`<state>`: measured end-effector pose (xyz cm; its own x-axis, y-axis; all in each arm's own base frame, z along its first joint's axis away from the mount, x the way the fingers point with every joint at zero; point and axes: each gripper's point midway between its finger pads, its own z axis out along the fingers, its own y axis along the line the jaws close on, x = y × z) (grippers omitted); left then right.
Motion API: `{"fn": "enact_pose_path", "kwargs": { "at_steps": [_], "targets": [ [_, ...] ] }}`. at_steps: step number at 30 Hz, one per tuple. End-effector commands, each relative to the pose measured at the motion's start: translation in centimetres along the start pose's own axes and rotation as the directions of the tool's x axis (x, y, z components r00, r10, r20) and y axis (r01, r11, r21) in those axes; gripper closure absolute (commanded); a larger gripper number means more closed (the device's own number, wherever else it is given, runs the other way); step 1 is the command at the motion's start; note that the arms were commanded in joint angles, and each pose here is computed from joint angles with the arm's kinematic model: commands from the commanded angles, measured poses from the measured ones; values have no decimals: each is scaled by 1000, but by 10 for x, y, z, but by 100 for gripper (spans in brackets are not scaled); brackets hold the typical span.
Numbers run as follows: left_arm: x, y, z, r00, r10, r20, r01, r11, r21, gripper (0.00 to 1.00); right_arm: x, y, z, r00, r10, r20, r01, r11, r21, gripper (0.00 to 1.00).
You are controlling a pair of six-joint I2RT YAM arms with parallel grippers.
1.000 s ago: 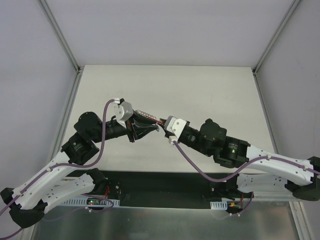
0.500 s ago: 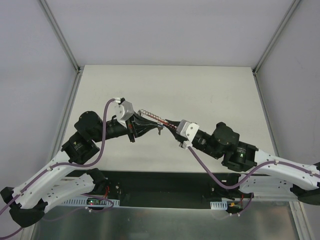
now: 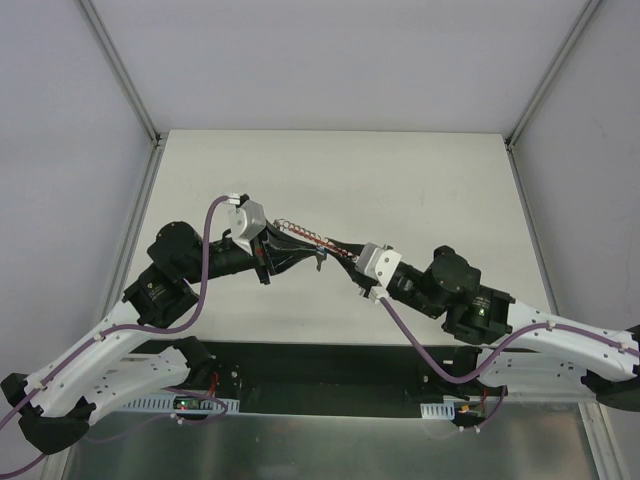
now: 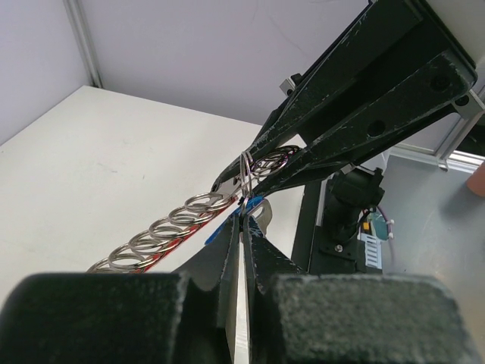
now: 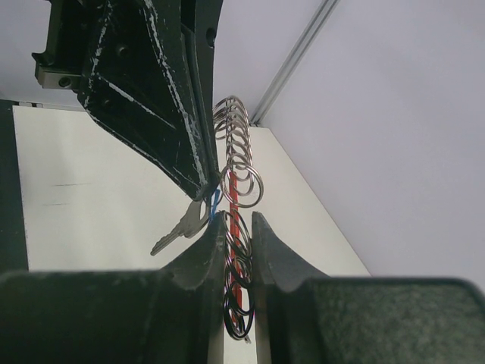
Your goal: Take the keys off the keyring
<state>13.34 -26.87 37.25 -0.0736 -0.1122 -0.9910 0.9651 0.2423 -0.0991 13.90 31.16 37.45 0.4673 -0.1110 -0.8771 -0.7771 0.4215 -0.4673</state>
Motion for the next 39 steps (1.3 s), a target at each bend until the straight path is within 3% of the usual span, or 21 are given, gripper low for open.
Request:
{"fn": "enact_pose_path", "kwargs": {
  "at_steps": [1,8,26,37,39],
  "targets": [
    [-26,-9,-1,996,37,87,-40,999,33,100,-25,-10,2,995,28,95,-31,999,35,95],
    [-36,-7,-6,975,140,174,-144,990,9,100,-26,-1,4,993,45,110,-44,999,-8,99],
    [-36,-5,-3,966,173,192,-178,984,5,100,-46,4,6,971,111,210,-104,994,-42,99],
    [-46,-9,-4,942,230,246,-240,971,11,100,-36,23,2,982,109,154,-89,987,-135,71],
    [-46,-8,-5,939,242,246,-251,968,7,100,-35,24,1,984,102,145,-82,986,-144,70]
  ]
}}
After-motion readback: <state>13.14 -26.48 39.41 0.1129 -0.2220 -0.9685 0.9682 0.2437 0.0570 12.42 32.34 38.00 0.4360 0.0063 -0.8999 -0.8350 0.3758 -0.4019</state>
